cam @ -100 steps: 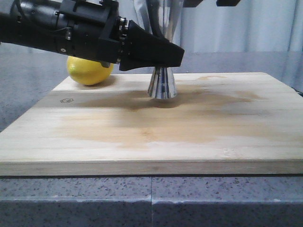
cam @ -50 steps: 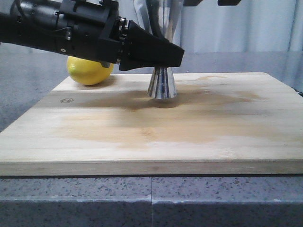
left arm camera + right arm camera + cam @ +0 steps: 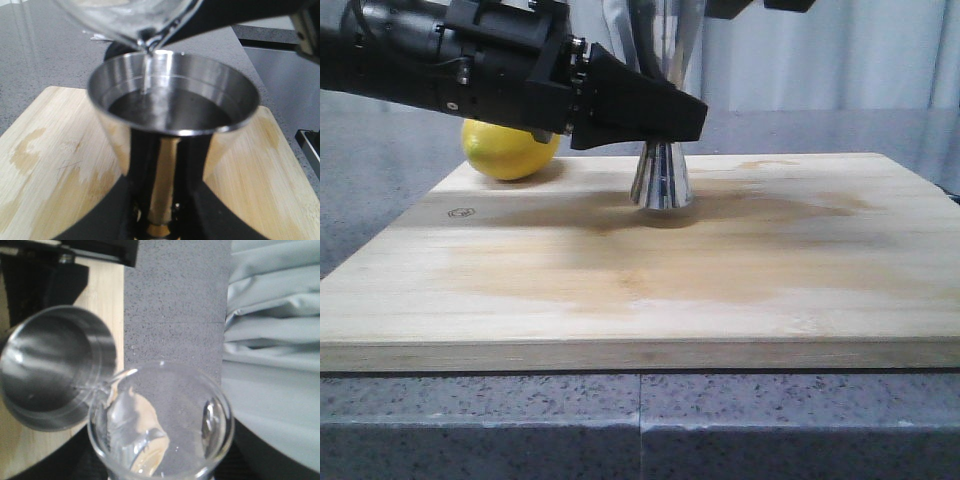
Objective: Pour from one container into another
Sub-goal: 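Tilt the beaker upright and lower it back onto the board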
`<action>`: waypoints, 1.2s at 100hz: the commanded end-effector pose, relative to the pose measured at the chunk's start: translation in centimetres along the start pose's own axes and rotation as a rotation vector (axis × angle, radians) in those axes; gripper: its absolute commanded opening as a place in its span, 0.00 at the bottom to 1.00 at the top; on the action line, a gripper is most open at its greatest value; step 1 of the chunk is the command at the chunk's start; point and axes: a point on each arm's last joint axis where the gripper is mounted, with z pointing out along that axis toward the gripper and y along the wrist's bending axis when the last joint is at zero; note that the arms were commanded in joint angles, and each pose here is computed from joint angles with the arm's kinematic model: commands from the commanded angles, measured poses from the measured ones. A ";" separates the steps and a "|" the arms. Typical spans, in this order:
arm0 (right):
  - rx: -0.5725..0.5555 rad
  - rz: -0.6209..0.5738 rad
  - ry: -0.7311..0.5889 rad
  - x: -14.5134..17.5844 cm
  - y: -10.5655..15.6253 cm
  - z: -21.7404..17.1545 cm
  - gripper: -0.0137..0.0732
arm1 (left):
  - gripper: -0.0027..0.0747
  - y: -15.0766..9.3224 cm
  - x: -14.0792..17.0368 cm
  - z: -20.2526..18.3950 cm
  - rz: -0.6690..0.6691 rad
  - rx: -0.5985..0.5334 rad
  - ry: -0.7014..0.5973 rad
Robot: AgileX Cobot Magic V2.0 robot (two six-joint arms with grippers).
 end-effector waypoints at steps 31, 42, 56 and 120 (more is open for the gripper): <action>0.119 0.421 -0.161 2.8 -3.9 -4.2 0.49 | 0.06 -0.4 -3.2 -0.6 0.030 0.014 -0.124; 0.109 0.569 -0.182 4.2 -4.5 -4.5 0.49 | 0.06 -0.5 -3.2 -0.6 0.030 0.015 -0.125; 0.114 0.750 -0.213 6.4 -4.6 -4.7 0.49 | 0.06 -0.5 -3.2 -0.6 0.030 0.017 -0.126; 0.149 1.215 -0.273 11.3 5.1 -1.4 0.49 | 0.06 -0.5 -3.2 -0.6 0.021 0.017 -0.126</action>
